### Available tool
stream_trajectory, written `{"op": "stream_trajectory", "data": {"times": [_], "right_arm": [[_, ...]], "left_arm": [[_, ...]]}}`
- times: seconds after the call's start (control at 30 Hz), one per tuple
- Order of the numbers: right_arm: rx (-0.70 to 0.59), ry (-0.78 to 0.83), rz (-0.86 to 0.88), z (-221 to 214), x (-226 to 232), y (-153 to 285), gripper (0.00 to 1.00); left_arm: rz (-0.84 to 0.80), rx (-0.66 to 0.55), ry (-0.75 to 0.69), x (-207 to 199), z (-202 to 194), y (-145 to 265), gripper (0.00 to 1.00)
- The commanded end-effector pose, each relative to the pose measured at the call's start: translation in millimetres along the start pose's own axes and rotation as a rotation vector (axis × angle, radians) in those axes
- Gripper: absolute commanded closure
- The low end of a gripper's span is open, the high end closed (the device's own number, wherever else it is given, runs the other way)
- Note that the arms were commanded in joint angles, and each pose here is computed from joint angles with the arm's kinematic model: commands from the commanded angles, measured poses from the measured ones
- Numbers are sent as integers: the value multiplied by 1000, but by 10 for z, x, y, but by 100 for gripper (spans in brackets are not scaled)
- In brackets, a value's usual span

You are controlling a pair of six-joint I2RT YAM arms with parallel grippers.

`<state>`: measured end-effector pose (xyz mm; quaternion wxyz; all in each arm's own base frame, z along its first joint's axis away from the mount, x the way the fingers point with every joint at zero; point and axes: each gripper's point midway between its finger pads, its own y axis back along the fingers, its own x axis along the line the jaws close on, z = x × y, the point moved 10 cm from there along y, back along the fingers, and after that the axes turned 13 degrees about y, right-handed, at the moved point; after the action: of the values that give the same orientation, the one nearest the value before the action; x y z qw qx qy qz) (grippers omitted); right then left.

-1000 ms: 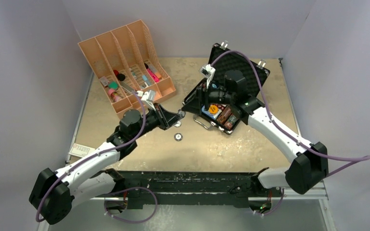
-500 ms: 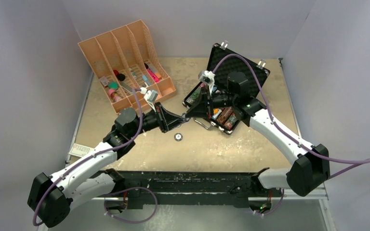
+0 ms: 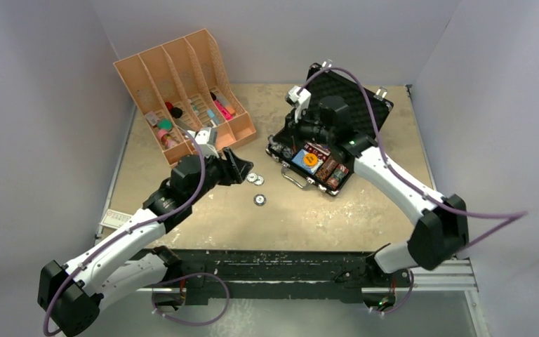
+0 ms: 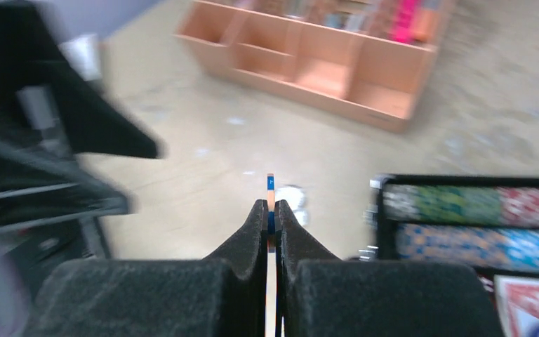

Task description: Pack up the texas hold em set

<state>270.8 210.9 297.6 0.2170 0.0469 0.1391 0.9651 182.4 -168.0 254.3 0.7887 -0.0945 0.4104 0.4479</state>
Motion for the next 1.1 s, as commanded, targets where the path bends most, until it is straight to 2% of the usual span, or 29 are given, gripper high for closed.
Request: {"op": "stream_trajectory", "data": {"times": [0.0, 0.13, 0.3, 0.8, 1.07], "right_arm": [[199, 80, -365, -226, -475, -184, 100], [293, 93, -421, -445, -613, -326, 100], [371, 103, -408, -678, -684, -447, 100], [444, 150, -386, -1005, -813, -716, 97], [463, 136, -416, -1098, -858, -774, 85]], "left_arm": [[182, -154, -64, -1, 283, 83, 41], [224, -176, -74, 16, 318, 95, 41], [229, -169, -75, 43, 293, 81, 41], [216, -148, -80, 46, 268, 64, 40], [217, -156, -78, 53, 266, 66, 40]]}}
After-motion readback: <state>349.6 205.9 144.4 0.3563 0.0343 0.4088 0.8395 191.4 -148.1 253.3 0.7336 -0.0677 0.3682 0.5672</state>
